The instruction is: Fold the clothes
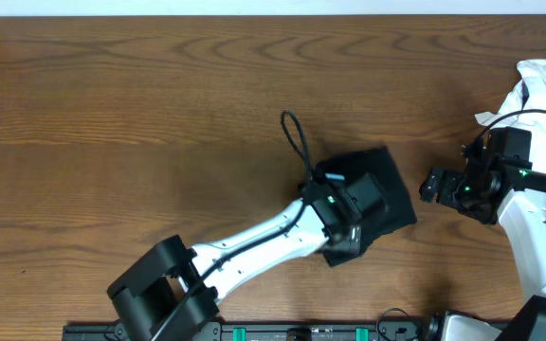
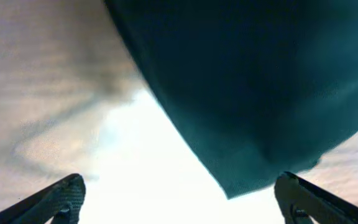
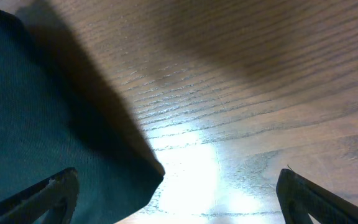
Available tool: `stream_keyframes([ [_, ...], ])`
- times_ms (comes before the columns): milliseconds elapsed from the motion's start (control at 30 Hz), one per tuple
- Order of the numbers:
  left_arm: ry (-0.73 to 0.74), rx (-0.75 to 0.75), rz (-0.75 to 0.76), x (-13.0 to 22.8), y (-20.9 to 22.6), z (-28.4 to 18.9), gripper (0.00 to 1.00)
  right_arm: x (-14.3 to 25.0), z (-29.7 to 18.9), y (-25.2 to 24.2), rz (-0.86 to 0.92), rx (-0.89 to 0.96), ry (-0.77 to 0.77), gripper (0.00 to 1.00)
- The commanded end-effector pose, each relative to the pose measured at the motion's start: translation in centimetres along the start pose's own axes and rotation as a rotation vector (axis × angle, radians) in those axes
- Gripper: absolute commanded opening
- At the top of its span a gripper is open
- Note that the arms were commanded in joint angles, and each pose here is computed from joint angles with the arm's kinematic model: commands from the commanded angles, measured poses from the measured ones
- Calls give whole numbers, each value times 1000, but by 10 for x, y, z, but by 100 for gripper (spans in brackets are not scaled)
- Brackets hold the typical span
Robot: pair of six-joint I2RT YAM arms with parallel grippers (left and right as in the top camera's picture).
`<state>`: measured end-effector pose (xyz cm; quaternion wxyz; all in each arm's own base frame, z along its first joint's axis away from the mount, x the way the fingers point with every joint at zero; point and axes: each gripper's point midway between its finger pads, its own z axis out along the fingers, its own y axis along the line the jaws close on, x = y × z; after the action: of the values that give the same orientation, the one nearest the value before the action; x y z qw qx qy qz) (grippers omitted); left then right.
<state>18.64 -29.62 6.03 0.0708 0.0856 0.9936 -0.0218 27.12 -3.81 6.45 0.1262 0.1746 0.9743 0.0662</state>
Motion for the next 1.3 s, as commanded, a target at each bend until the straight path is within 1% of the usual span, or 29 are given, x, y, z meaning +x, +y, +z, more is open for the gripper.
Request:
stream_keyframes([
  [0, 43, -24, 41, 20, -2, 3, 95, -6, -5, -2, 16, 6, -23, 99],
  [33, 64, -9, 63, 27, -7, 2, 84, -6, -5, -2, 16, 6, -23, 99],
  [100, 89, 25, 111, 40, -19, 1, 56, -6, -5, -2, 16, 6, -23, 99],
  [167, 87, 43, 155, 47, -28, 0, 22, -6, -5, -2, 16, 5, -23, 99],
  [200, 79, 55, 195, 50, -34, -1, 8, -6, -5, -2, 16, 5, -23, 99],
  [267, 66, 76, 260, 55, -42, -2, 6, -6, -5, -2, 16, 6, -23, 99],
  [333, 53, 96, 311, 59, -51, -3, 6, -6, -5, -2, 16, 6, -23, 99],
  [433, 43, 112, 339, 63, -58, -4, 6, -6, -5, -2, 16, 6, -23, 99],
  [700, 32, 127, 337, 61, -64, 4, 6, -6, -5, -2, 16, 6, -23, 99],
  [1000, 93, 85, 335, 68, -62, 34, 6, -6, -5, -2, 16, 6, -23, 99],
  [1267, 140, 50, 268, 59, -49, 55, 6, -6, -5, -2, 16, 5, -23, 99],
])
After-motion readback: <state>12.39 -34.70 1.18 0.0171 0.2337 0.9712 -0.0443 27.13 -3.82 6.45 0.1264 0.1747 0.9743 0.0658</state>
